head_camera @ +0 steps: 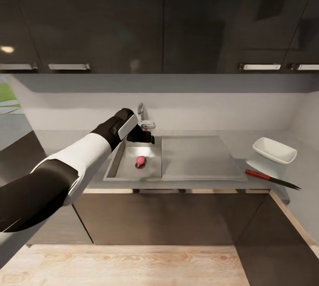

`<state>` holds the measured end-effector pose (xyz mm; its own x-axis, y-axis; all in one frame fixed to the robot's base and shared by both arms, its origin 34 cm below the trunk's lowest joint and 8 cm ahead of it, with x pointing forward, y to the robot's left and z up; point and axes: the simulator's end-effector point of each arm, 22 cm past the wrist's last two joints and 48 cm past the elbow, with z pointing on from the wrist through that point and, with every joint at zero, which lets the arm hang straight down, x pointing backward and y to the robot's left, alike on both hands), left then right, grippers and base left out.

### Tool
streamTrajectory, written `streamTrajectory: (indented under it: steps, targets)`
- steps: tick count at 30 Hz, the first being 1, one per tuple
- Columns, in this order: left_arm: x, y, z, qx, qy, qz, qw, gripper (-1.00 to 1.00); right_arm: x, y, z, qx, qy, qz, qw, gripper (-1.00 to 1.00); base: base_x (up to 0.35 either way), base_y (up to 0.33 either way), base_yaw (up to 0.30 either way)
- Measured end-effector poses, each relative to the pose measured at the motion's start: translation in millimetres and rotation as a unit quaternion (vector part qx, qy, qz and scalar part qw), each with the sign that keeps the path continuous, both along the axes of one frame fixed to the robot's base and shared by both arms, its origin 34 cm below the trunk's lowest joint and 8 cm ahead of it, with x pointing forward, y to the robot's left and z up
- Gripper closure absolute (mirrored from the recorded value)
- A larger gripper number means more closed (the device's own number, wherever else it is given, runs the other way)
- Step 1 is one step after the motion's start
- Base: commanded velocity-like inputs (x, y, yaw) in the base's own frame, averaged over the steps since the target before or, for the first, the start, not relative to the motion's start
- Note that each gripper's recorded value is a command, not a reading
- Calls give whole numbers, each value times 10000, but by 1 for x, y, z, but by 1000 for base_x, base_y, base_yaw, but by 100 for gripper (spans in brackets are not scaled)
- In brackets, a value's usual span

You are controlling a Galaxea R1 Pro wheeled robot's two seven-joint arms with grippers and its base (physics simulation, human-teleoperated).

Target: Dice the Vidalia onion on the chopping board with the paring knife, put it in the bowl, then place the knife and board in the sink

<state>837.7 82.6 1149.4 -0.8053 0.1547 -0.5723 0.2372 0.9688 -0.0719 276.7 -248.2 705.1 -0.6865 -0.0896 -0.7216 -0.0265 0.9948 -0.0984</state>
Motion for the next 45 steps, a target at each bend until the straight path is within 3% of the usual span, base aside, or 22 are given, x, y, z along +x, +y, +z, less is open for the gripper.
streamTrajectory:
  steps: [15, 39, 45]
  targets:
    - [-8, 36, -54, 195, 566, 324, 9977, -100, -7, 0, -4, -1, 110, 1, 9999, -100, 26, -5, 0]
    - [-15, 45, -96, 266, 961, 414, 9942, -100, -17, 1, -9, 6, 280, -2, 9996, -100, 164, 0, 0]
    - [-25, 42, -121, 265, 1148, 388, 9923, -100, -20, 1, -10, 6, 325, -2, 9995, -100, 200, 0, 0]
